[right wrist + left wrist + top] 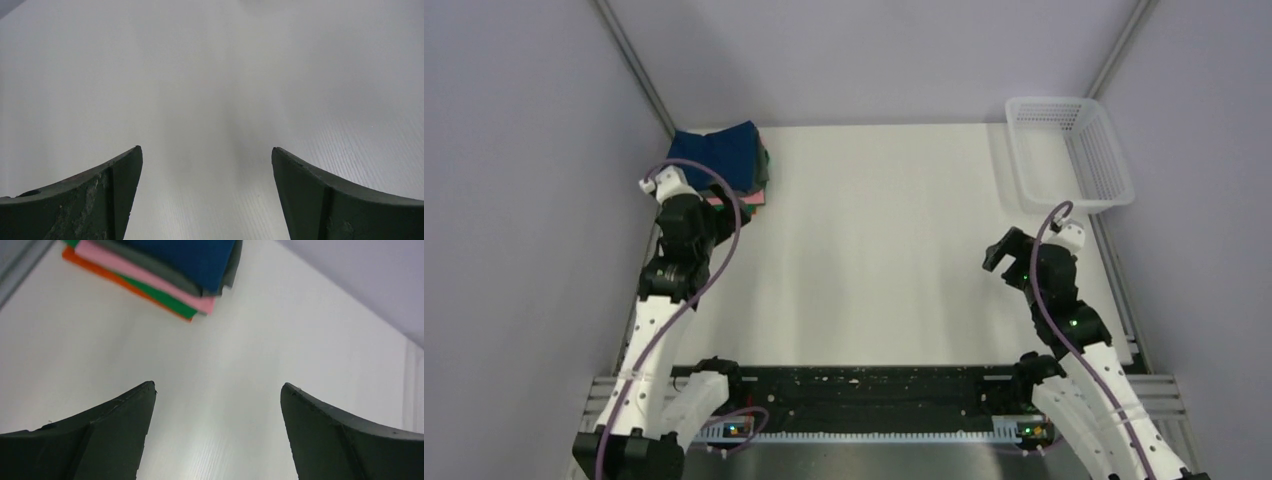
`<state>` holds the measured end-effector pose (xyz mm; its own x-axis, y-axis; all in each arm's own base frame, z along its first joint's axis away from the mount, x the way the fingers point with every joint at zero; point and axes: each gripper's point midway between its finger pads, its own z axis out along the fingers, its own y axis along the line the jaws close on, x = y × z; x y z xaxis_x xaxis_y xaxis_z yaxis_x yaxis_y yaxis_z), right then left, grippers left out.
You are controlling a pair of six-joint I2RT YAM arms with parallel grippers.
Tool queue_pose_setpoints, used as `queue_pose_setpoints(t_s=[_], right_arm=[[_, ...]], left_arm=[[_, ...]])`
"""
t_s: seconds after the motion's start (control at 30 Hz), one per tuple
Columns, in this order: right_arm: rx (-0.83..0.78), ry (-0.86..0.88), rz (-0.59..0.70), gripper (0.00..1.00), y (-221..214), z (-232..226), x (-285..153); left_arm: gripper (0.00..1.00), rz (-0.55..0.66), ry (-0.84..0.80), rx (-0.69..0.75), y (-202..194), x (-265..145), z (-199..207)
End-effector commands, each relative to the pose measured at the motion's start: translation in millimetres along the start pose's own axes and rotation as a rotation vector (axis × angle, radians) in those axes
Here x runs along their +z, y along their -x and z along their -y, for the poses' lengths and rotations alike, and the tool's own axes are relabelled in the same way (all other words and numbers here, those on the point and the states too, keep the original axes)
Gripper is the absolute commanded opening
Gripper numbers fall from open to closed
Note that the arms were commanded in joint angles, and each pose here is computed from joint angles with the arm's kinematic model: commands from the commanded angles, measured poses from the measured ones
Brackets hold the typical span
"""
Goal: Fold and stack the t-shirts
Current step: Reset both arms
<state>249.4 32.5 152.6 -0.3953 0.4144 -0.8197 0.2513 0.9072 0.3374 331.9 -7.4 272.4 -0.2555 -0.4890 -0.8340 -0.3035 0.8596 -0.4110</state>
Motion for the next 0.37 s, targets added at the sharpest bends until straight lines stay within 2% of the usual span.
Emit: queue_pose_setpoints(t_s=[0.0,0.2,0.33], right_arm=[[0.033,-0.038,0.05,0.99,4.1,12.5,-11.1],[0.051,0.018,0.082,0.99,8.2,6.5,-20.1],[0.055,0.052,0.105,0.99,12.8,2.6,-26.0]], left_arm=[[0.99,-0.107,0.008,-0.072,-62.0,-15.8,-26.5],[0.99,-0.103,0.052,-0.037,-72.7,-43.1,-49.7],[0.99,-0.109,0.049,-0.045,-74.9,-48.3,-50.7]])
